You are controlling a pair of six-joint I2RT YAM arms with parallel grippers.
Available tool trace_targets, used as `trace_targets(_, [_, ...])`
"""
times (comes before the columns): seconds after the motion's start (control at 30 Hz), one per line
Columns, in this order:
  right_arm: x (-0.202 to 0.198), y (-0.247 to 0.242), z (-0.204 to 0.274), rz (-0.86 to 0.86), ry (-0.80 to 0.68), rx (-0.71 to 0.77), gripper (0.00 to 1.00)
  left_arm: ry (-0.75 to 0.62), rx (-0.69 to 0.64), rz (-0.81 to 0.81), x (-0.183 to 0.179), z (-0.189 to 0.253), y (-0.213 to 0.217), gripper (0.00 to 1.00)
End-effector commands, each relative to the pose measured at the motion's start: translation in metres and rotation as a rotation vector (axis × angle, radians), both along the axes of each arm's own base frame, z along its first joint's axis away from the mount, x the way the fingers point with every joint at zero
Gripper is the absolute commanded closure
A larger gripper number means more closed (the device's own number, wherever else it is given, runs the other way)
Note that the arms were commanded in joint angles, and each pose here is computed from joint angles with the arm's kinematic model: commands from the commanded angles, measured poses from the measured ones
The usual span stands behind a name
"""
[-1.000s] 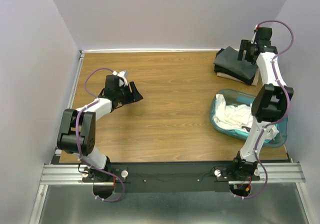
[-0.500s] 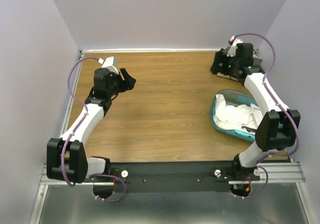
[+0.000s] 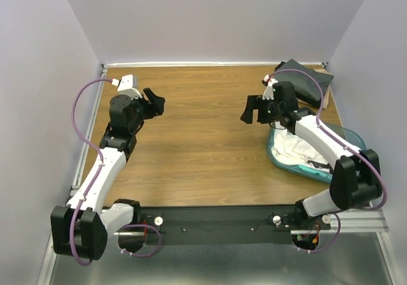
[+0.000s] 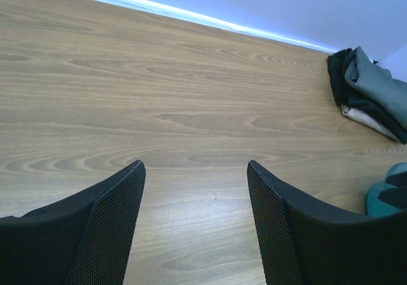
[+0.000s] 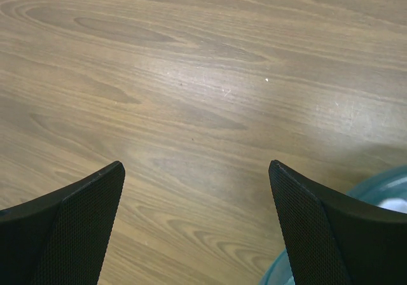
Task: Fold and stack the t-shirts
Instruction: Reset both grippers
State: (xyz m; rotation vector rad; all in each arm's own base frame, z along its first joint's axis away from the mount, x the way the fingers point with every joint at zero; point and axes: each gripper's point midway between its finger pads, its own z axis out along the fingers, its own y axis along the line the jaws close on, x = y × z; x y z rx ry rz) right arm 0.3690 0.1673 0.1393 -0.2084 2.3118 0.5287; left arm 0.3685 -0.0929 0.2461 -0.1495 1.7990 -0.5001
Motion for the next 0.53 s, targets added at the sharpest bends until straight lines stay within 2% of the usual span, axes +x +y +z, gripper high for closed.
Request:
trace_targets(0.0, [-0.005,-0.004,0.029,-0.04,-0.089,0.032,0.0,-0.081,0.015,0.047,-0.005,0.017,0.009,0.26])
trace_targets(0.43, [-0.029,-0.036,0.033,-0.187,-0.11,0.0,0.0,-0.154,-0.007,0.079,-0.022,0.032,0.017,0.23])
trace_targets(0.5, [-0.034,-0.042,0.031,-0.222,-0.1,-0.011,0.0,-0.151,-0.018,0.087,-0.025,0.031,0.018,0.2])
